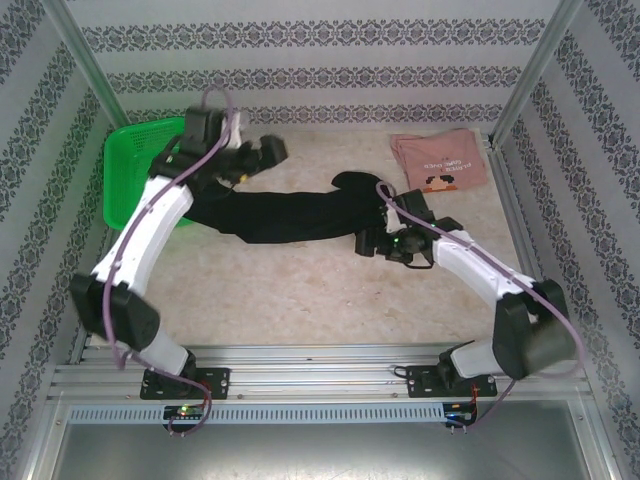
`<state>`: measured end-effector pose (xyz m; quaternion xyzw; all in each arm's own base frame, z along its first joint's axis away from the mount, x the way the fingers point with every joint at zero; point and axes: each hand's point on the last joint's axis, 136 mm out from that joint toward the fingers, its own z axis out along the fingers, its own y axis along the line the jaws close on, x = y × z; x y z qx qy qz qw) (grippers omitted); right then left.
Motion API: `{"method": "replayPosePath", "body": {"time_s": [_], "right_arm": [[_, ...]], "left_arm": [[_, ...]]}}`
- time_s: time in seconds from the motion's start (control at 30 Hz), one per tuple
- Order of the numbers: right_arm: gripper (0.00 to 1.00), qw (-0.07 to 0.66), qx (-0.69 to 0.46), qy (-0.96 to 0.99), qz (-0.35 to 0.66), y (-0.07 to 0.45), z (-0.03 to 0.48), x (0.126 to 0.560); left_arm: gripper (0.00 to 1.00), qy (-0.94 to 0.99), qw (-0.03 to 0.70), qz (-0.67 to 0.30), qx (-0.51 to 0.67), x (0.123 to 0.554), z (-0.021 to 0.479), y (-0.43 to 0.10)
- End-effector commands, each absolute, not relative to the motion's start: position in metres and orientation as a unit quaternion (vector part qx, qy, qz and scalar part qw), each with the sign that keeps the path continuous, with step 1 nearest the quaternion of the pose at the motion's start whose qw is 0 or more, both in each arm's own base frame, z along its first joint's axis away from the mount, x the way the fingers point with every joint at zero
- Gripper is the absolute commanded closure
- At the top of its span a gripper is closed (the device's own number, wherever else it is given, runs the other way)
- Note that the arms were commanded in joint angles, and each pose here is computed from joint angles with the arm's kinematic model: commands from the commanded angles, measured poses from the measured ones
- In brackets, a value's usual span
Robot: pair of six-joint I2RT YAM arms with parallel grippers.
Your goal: Fold and stack the t-shirts
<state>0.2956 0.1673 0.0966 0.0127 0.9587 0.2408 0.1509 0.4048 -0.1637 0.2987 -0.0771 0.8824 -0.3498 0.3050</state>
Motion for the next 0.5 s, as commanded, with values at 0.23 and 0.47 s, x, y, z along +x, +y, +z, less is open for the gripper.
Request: {"method": "replayPosePath", "body": {"time_s": [0.23, 0.47], "right_arm": [[0.32, 0.145, 0.036, 0.97, 0.194, 0.166, 0.054, 0.335], [0.44, 0.142, 0.058, 0.971, 0.185, 0.171, 0.032, 0.363]], "left_arm": [[0.0, 0.912, 0.26, -0.266, -0.172, 0.389, 0.189, -0.092], [0.04, 0.931, 0.225, -0.204, -0.2, 0.399, 0.143, -0.076]]}}
